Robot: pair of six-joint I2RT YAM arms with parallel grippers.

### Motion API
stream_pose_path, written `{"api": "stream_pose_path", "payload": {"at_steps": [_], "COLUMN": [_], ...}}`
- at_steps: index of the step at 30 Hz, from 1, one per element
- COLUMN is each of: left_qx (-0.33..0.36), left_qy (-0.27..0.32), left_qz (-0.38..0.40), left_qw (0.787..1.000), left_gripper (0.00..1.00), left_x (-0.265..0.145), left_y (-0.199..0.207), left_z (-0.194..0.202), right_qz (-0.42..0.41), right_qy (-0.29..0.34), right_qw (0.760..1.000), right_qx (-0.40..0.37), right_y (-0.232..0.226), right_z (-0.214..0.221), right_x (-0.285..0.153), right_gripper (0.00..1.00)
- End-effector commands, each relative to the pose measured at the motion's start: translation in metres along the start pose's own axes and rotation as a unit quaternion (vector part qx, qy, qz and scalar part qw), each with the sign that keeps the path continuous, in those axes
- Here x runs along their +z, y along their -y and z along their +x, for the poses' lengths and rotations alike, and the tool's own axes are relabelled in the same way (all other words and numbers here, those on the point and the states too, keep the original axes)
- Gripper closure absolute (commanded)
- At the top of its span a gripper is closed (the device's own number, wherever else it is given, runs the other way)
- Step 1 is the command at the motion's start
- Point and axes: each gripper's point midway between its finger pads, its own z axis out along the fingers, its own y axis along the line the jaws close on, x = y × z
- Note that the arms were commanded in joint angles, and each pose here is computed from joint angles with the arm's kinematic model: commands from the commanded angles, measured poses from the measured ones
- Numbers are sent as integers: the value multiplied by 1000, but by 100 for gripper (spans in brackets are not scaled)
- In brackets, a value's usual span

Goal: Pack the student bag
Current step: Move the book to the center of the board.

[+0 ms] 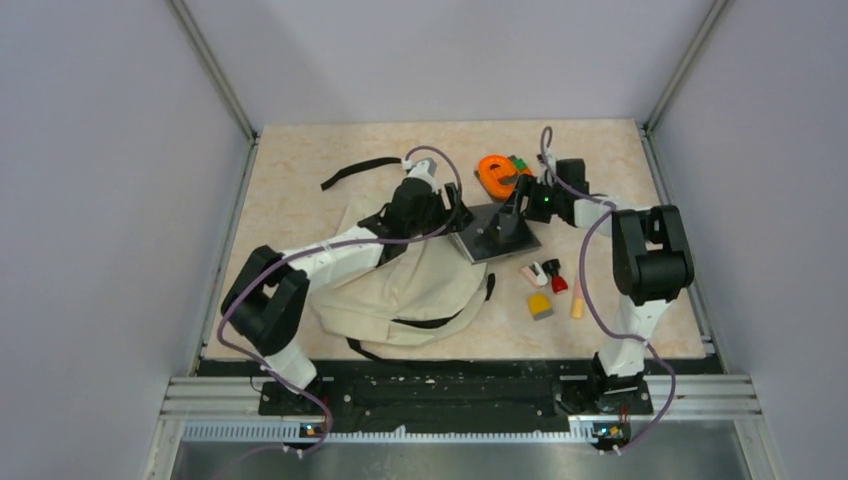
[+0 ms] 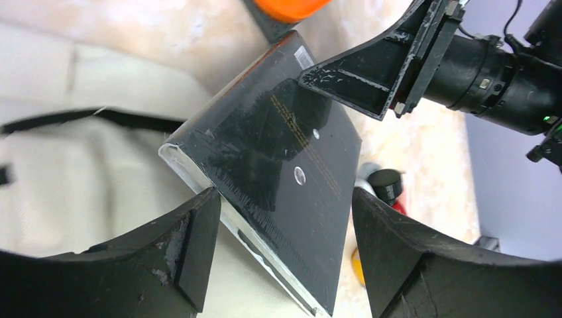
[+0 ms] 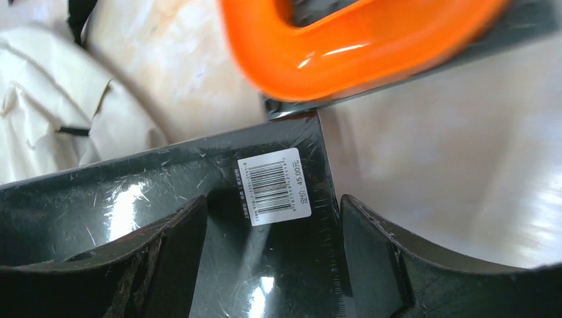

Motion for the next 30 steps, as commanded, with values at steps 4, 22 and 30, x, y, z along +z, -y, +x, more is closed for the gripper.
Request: {"api": "stream_pose_path", "payload": {"at_steps": [4, 22, 30], "left_qx": [12, -67, -72], "left_qy": [79, 62, 53], "left_qz": [83, -99, -137], "left_qw": [993, 991, 987], "left_gripper": [24, 11, 10], "left_x": [-55, -103, -124], "left_y": [53, -52, -69], "left_z": [-20, 34, 43], "right_qz": [-100, -79, -71], "right_qy": [-161, -181, -183], "right_qw": [982, 980, 980], "right_qx": [-3, -8, -12], "right_y": [-96, -95, -93], "right_z": [112, 143, 144], "right_x": [27, 42, 45], "right_gripper": [30, 31, 31]}}
